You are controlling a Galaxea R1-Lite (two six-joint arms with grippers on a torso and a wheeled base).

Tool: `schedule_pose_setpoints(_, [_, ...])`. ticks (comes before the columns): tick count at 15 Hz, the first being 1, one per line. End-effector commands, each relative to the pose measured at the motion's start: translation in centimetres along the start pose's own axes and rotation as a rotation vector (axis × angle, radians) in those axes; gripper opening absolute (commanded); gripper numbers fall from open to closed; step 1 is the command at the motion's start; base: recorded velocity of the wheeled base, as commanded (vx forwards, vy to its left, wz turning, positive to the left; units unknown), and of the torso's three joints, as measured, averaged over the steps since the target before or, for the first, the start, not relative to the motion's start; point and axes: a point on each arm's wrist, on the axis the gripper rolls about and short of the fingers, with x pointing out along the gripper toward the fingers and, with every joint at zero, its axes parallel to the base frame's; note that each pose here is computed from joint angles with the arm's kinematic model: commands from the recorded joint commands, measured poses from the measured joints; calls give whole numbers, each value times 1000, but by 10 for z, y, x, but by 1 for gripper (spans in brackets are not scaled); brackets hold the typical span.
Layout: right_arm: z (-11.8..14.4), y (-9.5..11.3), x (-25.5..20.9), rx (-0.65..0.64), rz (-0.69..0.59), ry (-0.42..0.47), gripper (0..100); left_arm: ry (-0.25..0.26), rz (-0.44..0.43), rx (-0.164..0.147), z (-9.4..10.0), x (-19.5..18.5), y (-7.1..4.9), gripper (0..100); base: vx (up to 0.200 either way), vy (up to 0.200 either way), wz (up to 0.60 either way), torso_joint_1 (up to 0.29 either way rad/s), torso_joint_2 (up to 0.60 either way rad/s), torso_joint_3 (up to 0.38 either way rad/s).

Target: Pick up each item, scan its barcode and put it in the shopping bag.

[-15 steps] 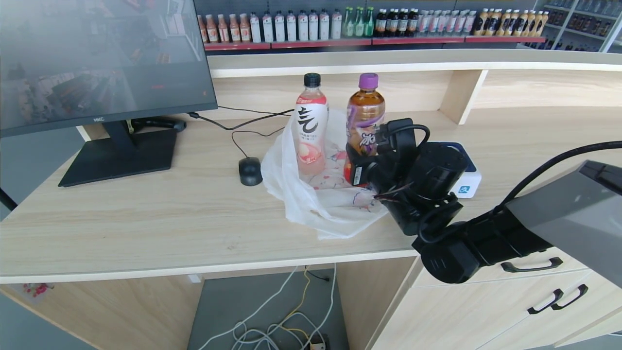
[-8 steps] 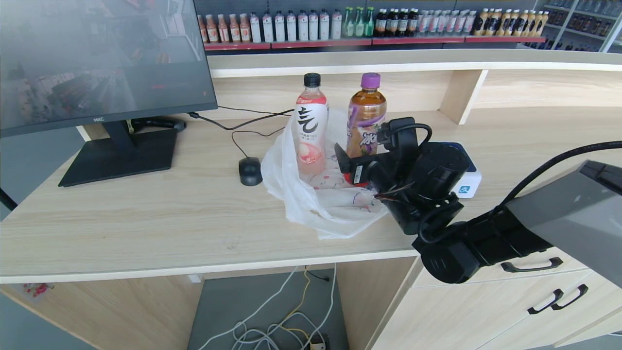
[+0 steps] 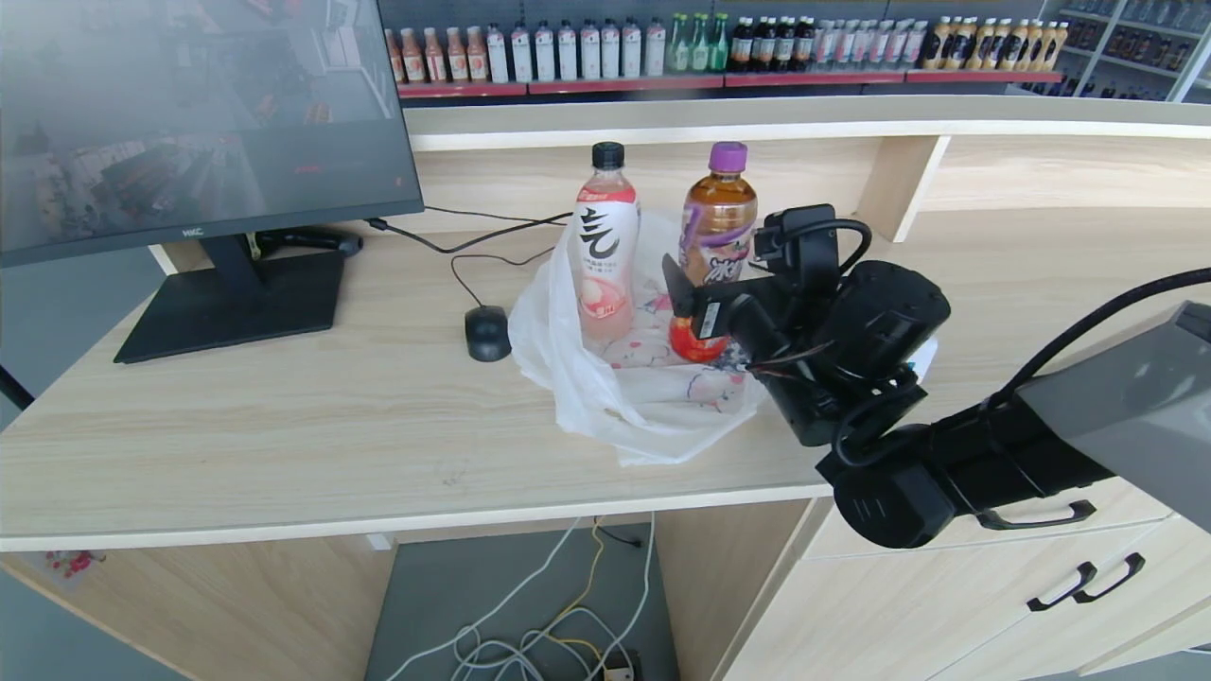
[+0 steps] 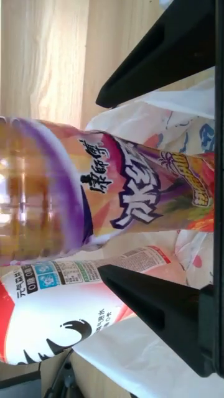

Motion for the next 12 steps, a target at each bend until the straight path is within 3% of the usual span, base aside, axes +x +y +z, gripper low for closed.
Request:
schedule_pose_setpoints(1, [30, -7, -7, 9, -10, -53, 100, 0, 0, 0, 0, 0, 0, 100, 0, 0, 0, 0, 0, 0])
schedule_pose_setpoints(4, [66, -23, -41, -9, -13, -74, 100, 1, 0, 0, 0, 0, 0, 100, 0, 0, 0, 0, 0, 0])
schedule_pose_setpoints(7, [93, -50, -113, -33, -6, -33, 100, 0, 0, 0, 0, 0, 0, 100, 0, 0, 0, 0, 0, 0])
schedule_pose_setpoints(9, [93, -65, -165, -47, 7, 17, 100, 0, 0, 0, 0, 0, 0, 100, 0, 0, 0, 0, 0, 0])
schedule_pose_setpoints(12, [61, -86, -266, -76, 103, 181, 100, 0, 0, 0, 0, 0, 0, 100, 0, 0, 0, 0, 0, 0])
